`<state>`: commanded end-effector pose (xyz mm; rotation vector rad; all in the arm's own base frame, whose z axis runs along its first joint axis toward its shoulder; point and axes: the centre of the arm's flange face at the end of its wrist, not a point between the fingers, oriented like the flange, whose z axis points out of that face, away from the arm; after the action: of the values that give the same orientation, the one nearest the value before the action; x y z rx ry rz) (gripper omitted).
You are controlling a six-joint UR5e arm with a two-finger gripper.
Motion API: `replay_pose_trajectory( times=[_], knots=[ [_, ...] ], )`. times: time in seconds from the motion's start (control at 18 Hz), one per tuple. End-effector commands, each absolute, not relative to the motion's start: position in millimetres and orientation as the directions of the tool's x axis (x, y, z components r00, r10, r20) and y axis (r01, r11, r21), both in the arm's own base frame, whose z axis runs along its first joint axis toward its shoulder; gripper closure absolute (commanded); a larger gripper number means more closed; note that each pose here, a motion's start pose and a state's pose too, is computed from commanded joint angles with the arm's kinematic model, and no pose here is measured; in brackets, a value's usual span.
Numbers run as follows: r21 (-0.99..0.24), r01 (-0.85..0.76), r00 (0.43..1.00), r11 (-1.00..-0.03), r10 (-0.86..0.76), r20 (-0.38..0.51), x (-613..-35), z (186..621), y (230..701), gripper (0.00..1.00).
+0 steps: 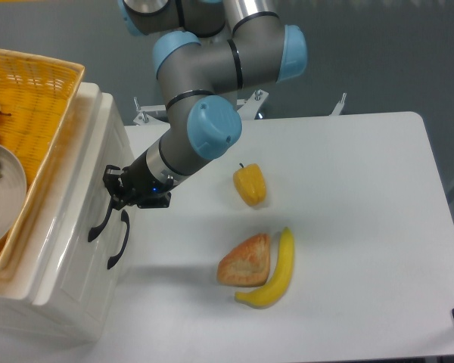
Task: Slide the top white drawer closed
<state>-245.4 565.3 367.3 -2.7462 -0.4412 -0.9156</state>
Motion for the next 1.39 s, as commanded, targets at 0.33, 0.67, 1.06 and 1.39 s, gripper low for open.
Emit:
replay_pose_trajectory(
  times=[0.33,0.67,1.06,1.39],
  knots=[
    [-0.102,0.349,0.758,-0.932,0.216,0.615,-244.5,366.6,566.1,0.96],
    [-0.105,0.346,0.760,-0.932,0.213,0.614,-239.1,365.3,571.0,0.96],
    [-0.110,0.345,0.764,-0.932,0.211,0.610,-243.2,365.0,569.9,0.84],
    [-0.121,0.402,0.769,-0.908,0.262,0.584,-288.2,368.5,547.4,0.79]
  ],
)
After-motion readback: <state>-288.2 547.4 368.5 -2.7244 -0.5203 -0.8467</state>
